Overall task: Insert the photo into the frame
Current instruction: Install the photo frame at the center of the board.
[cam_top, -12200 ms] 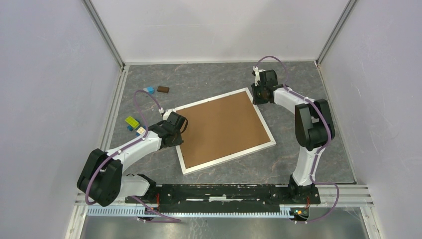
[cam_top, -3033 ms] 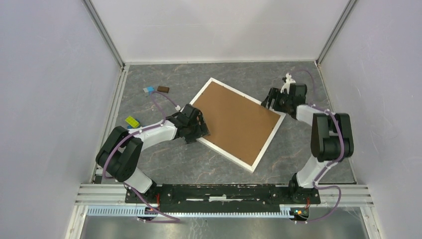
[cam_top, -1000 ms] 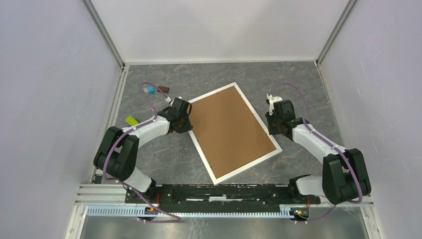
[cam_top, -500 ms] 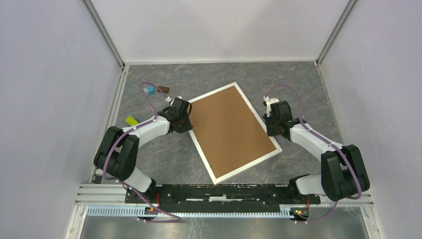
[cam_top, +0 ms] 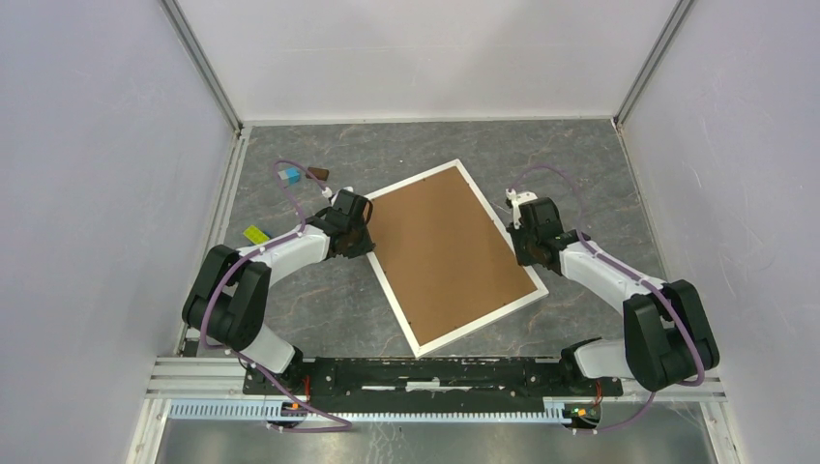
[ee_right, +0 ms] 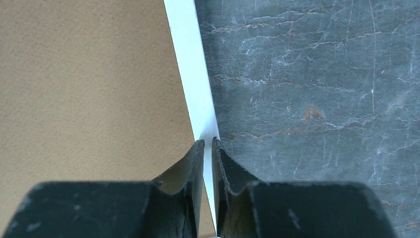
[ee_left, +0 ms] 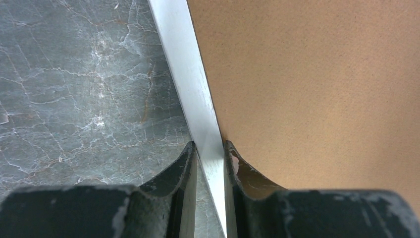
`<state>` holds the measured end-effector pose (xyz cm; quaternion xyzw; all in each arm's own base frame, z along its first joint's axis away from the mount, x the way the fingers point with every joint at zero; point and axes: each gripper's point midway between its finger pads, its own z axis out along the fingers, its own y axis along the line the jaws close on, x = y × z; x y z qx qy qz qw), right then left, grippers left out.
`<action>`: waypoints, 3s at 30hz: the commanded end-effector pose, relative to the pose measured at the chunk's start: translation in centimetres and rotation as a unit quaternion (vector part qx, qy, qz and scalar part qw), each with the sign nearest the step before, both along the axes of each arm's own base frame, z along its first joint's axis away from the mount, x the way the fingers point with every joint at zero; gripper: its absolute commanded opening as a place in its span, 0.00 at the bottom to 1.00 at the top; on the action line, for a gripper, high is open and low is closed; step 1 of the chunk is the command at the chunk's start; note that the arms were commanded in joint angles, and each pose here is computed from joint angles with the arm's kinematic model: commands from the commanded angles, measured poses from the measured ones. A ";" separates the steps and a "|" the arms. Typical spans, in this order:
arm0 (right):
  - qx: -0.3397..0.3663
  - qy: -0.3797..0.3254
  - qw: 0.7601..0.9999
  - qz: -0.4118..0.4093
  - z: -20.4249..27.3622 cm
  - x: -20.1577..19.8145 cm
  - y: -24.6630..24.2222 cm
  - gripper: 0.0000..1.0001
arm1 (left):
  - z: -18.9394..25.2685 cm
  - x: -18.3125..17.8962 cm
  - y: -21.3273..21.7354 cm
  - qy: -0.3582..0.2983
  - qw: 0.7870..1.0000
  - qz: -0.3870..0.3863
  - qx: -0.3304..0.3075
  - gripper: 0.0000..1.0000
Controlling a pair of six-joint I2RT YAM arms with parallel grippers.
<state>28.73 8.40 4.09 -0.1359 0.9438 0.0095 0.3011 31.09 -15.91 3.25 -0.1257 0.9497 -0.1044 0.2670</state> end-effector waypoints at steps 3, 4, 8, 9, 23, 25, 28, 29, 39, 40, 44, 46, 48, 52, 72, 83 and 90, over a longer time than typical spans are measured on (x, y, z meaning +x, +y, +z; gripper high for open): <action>0.015 0.035 0.999 0.032 -2.2 -2.1 2.0 0.18 | -2.0 -0.8 0.3 0.021 0.999 -0.024 0.018 0.02; 0.013 0.038 0.999 0.034 -2.3 -2.4 2.2 0.18 | -2.0 -0.8 0.3 0.021 0.999 -0.024 0.019 0.02; 0.010 0.046 0.998 0.045 -3.0 -3.1 3.0 0.18 | -1.9 -0.8 0.4 0.021 0.999 -0.022 0.020 0.02; 0.009 0.049 0.998 0.049 -3.1 -3.3 3.3 0.18 | -1.9 -0.8 0.4 0.021 0.999 -0.020 0.020 0.02; -0.080 0.077 0.993 0.049 -6.4 -6.6 3.7 0.18 | -1.9 -0.9 0.5 0.020 0.999 -0.014 0.022 0.02; -0.074 0.066 0.994 0.050 -6.0 -6.4 4.1 0.19 | -2.0 -0.9 0.6 0.021 0.999 -0.015 0.021 0.02; -0.076 0.039 0.996 0.040 -3.6 -4.8 4.3 0.23 | -2.0 -0.9 0.5 0.022 0.999 -0.017 0.021 0.02; -0.075 0.026 0.996 0.033 -2.3 -3.8 4.3 0.25 | -2.0 -0.9 0.5 0.023 0.999 -0.017 0.021 0.02; -0.048 -0.019 0.999 0.000 3.0 0.4 1.5 0.34 | -2.0 -0.9 0.4 0.021 0.999 -0.019 0.020 0.02; -0.050 -0.018 0.999 -0.002 2.9 0.3 1.2 0.33 | -2.0 -0.9 0.4 0.021 0.999 -0.018 0.019 0.02; -0.051 -0.014 0.999 -0.005 2.3 0.2 0.7 0.25 | -2.1 -0.9 0.3 0.023 0.999 -0.020 0.019 0.02; -0.049 -0.008 0.999 0.001 1.8 0.1 0.8 0.19 | -2.0 -0.9 0.4 0.023 0.999 -0.020 0.019 0.02; -0.051 -0.003 0.999 0.003 1.5 0.0 0.8 0.13 | -2.1 -0.9 0.4 0.023 0.999 -0.020 0.020 0.02; -0.052 -0.002 0.999 0.008 1.1 0.0 0.9 0.08 | -2.0 -0.9 0.3 0.023 0.999 -0.020 0.019 0.02; -0.065 0.017 0.998 0.007 -0.7 -0.6 0.4 0.03 | -2.0 -0.9 0.4 0.022 0.999 -0.020 0.019 0.02; -0.068 0.034 0.997 0.020 -2.0 -1.2 1.2 0.02 | -2.0 -0.9 0.4 0.021 0.999 -0.020 0.018 0.02; -0.085 0.053 0.994 0.036 -3.2 -1.7 1.8 0.02 | -2.0 -0.9 0.4 0.022 0.999 -0.019 0.018 0.02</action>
